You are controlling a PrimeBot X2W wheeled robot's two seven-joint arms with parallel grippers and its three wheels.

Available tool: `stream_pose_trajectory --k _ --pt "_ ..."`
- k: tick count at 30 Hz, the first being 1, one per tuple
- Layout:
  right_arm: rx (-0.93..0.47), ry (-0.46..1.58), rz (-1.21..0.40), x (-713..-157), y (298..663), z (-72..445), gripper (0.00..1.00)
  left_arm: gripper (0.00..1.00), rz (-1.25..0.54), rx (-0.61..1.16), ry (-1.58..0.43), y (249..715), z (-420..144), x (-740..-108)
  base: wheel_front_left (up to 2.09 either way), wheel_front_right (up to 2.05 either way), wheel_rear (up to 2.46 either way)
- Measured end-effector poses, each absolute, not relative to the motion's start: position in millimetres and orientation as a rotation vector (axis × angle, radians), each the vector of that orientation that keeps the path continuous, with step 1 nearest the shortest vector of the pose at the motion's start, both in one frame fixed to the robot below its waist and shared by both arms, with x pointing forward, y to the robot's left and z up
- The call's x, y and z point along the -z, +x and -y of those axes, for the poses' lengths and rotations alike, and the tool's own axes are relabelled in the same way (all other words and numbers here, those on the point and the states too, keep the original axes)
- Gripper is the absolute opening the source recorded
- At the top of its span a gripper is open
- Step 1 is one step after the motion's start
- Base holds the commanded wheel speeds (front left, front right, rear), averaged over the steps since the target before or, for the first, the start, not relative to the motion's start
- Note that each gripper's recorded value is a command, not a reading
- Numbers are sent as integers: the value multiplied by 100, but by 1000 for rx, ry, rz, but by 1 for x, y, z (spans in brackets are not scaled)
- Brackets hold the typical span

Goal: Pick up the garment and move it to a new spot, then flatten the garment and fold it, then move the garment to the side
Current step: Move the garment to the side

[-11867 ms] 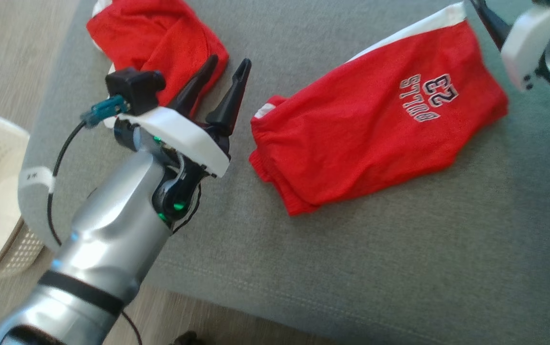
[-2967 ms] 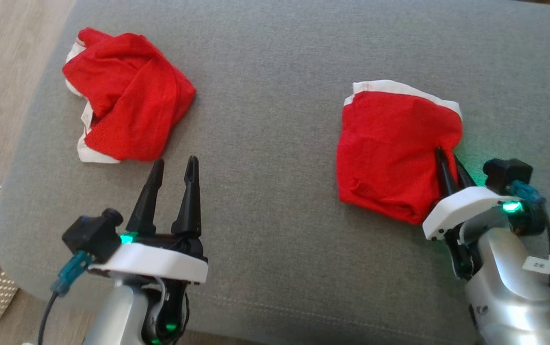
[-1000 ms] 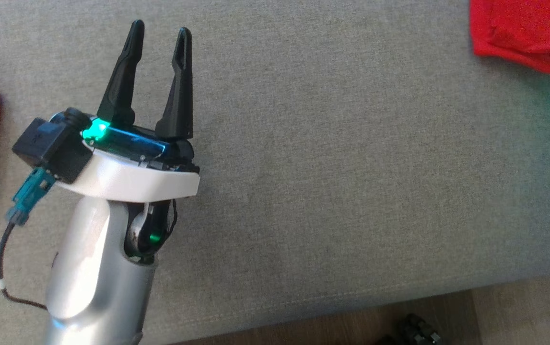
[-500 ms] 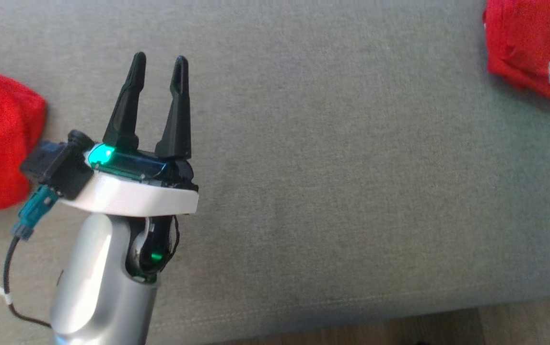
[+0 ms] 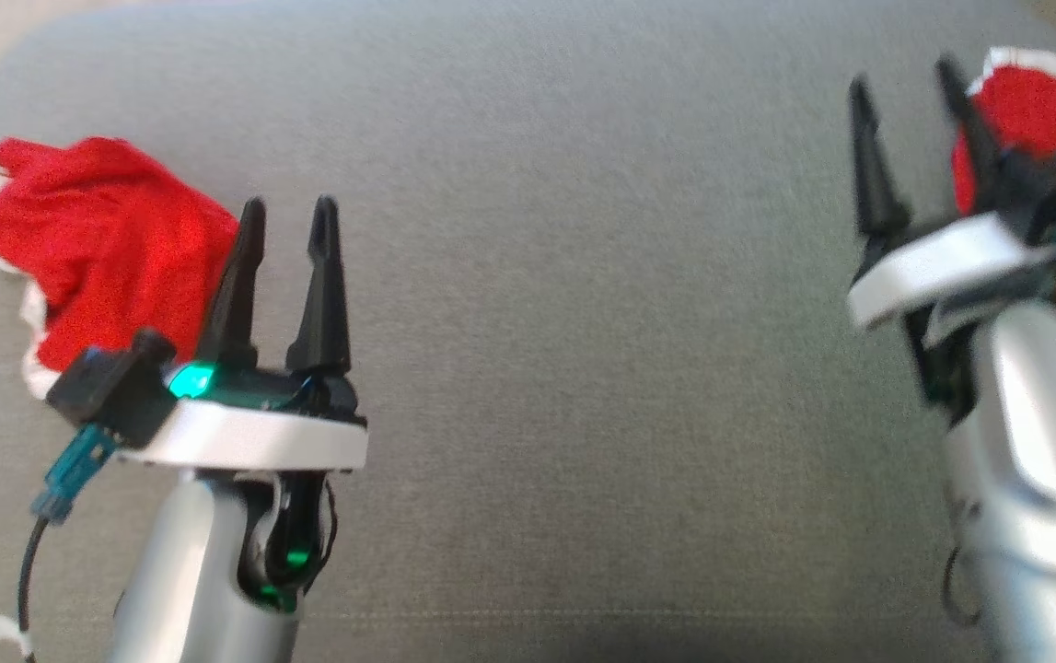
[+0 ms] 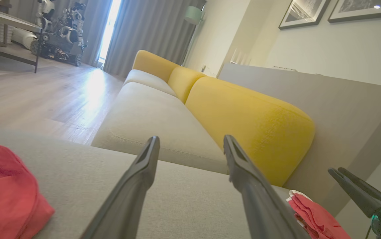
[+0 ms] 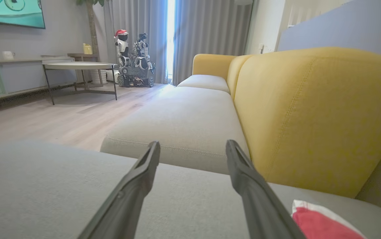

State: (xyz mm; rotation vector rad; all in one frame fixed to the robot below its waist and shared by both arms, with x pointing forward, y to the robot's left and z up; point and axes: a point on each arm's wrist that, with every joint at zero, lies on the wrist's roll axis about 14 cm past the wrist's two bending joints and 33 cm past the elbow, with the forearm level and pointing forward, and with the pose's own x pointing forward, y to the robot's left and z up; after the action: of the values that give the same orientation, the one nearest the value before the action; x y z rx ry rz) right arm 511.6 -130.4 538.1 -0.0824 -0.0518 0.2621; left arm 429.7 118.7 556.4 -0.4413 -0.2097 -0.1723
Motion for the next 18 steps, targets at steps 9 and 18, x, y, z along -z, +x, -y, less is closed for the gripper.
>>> stream_pose_trajectory --k 9,18 --pt "-296 26 66 -519 462 100 100 100 205 68 -414 391 -150 -553 0 0 0" --pt "-331 70 38 -503 434 86 100 100 149 37 -376 371 -156 -534 0 0 0"
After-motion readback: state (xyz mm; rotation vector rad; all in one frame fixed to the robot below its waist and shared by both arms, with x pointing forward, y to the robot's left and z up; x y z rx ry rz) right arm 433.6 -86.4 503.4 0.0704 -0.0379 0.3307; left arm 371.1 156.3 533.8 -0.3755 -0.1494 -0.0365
